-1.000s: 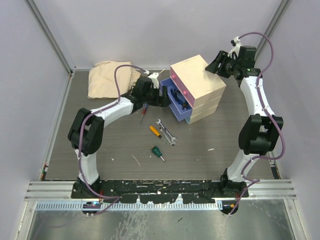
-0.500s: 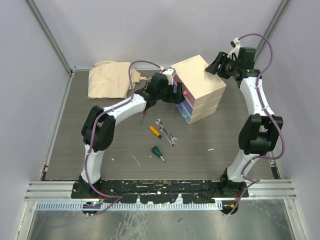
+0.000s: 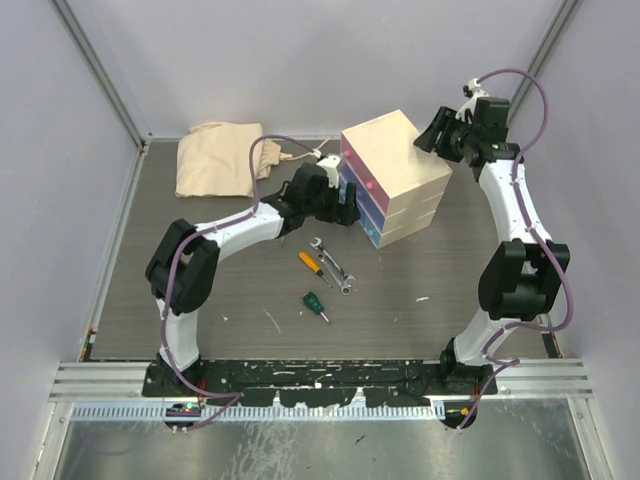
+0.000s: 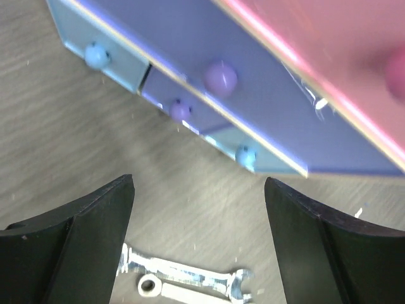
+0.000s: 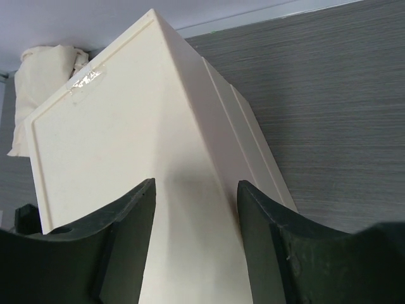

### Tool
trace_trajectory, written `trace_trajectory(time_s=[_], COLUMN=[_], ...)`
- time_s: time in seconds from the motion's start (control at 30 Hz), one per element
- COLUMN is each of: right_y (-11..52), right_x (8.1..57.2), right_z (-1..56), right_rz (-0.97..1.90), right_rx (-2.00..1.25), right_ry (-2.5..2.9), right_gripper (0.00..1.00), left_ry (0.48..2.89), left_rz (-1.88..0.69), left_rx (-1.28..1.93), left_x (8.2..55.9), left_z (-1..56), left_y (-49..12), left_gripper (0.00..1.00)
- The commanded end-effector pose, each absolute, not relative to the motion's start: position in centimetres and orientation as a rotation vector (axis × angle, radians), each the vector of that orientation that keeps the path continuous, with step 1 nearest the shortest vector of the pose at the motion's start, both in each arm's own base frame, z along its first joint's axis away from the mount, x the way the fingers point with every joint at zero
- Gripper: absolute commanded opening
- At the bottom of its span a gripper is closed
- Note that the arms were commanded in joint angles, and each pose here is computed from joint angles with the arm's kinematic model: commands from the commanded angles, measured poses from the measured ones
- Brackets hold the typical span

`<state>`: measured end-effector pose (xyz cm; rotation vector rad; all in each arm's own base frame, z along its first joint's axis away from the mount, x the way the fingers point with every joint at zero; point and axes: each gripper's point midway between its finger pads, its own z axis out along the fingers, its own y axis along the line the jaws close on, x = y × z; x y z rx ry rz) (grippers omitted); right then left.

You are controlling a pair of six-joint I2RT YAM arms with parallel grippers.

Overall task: Sort the tools into containers
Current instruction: Close the drawer in the storage box, then open the drawer in the storage box.

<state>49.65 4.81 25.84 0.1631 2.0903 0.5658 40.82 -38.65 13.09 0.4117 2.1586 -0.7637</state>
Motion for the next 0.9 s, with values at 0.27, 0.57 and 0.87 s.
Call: trace_trajectory(time_s=[0.27,0.57,0.87], right_y=[5.0,6.8,10.6], right_x=[48.5,53.2,56.4], right_z=[34.3,33.8,31.3], right_rz=[0.459,0.560,0.702], right_rx=[0.090,0.032,-0.054], right_ry=[1.893,1.881,1.909], right_gripper=[0.63,0.71,0.71], left_ry=[1.949,1.992,1.975], left_rz=[-0.731,-0.654,-0.583], left_rx=[0.414,0.340,0.220], left_x=[34.9,28.4,24.1], left_z=[20.6,21.0,20.2], left_y=[-32.0,-24.7,-18.9], left_gripper=[0.84,0.86,0.87])
